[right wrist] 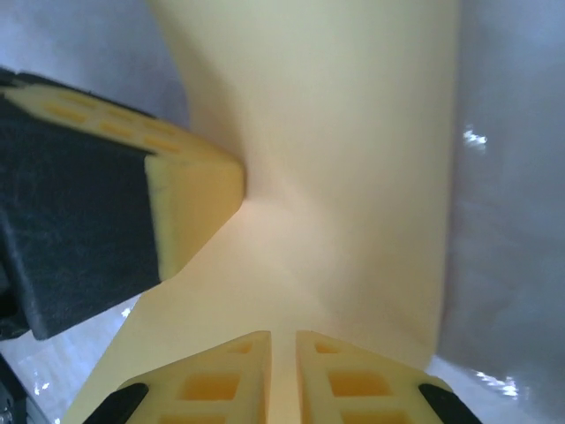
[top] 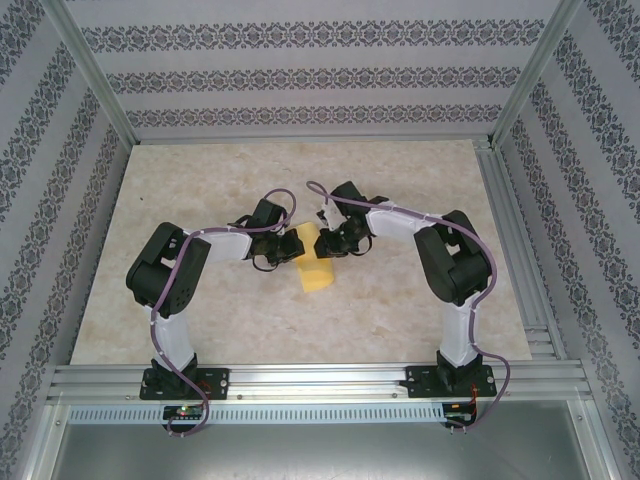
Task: Fold a paper plane with a square sheet of paper (pick it up from the middle)
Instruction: Fold the square sheet of paper in half at the center of the table, then hold the square sheet of paper at the center of the table, then fold the square sheet of paper in half at the center of the table.
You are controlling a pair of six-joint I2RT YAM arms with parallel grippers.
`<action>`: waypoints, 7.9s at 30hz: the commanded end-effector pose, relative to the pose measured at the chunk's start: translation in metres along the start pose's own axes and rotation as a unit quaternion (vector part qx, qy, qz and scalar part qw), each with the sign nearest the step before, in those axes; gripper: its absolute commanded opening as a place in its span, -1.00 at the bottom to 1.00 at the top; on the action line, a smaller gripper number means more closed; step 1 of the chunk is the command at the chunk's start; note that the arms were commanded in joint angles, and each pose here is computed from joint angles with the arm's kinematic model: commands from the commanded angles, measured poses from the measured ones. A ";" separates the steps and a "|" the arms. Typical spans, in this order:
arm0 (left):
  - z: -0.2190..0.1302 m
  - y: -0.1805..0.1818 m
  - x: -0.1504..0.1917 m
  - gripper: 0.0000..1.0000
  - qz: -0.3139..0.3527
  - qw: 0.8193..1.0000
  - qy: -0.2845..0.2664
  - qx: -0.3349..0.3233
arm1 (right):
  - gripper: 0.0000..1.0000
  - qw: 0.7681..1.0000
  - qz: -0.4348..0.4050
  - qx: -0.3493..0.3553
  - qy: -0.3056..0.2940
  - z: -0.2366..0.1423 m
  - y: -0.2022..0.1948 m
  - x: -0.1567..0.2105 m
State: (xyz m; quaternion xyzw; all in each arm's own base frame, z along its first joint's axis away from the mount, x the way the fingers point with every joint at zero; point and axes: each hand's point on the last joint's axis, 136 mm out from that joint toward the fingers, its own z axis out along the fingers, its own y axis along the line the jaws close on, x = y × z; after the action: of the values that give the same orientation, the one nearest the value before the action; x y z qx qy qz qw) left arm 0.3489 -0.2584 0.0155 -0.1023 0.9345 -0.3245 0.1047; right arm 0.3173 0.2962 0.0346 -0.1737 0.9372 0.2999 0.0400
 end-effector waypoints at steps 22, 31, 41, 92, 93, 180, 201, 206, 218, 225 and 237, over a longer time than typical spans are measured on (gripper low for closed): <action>0.019 0.074 0.043 -0.85 -0.046 0.991 0.051 -0.115 | -0.77 0.997 0.059 0.007 0.050 0.013 -0.021 0.067; 0.020 0.073 0.041 -0.85 -0.045 0.991 0.051 -0.115 | -0.78 0.998 0.051 -0.003 0.024 -0.009 -0.009 0.067; 0.020 0.072 0.042 -0.86 -0.039 0.991 0.054 -0.112 | -0.77 0.997 0.064 0.022 0.032 -0.008 -0.022 0.072; 0.020 0.074 0.054 -0.87 -0.021 0.990 0.083 -0.113 | -0.77 0.977 0.126 0.010 -0.172 0.017 -0.038 -0.103; 0.020 0.074 0.054 -0.87 -0.021 0.990 0.083 -0.113 | -0.77 0.977 0.130 0.015 -0.171 0.020 -0.042 -0.102; 0.022 0.065 0.050 -0.88 -0.013 0.991 0.078 -0.106 | -0.77 0.996 0.084 0.001 0.023 0.004 -0.021 0.060; 0.011 -0.077 0.004 -0.69 0.042 0.992 0.059 0.103 | -0.80 0.994 0.105 0.011 0.034 0.012 -0.039 0.077; 0.029 -0.078 -0.006 -0.75 0.031 0.994 0.054 0.091 | -0.82 0.993 0.109 0.008 0.033 0.013 -0.038 0.077; 0.054 -0.061 -0.021 -0.81 0.017 0.997 0.039 0.068 | -0.83 0.993 0.109 0.005 0.041 0.013 -0.038 0.085; 0.057 -0.036 -0.012 -0.83 0.008 0.998 0.046 0.031 | -0.83 0.991 0.119 -0.002 0.055 0.004 -0.034 0.110; 0.057 -0.032 -0.006 -0.83 0.009 0.998 0.056 0.028 | -0.78 0.992 0.087 -0.032 -0.082 -0.035 -0.006 0.010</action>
State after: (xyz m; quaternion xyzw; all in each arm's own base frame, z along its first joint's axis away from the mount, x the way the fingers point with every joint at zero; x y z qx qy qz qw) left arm 0.3835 -0.3321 0.0215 -0.0607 0.9116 -0.4006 0.0687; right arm 0.2776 0.2641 0.0436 -0.0786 0.9356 0.3423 0.0356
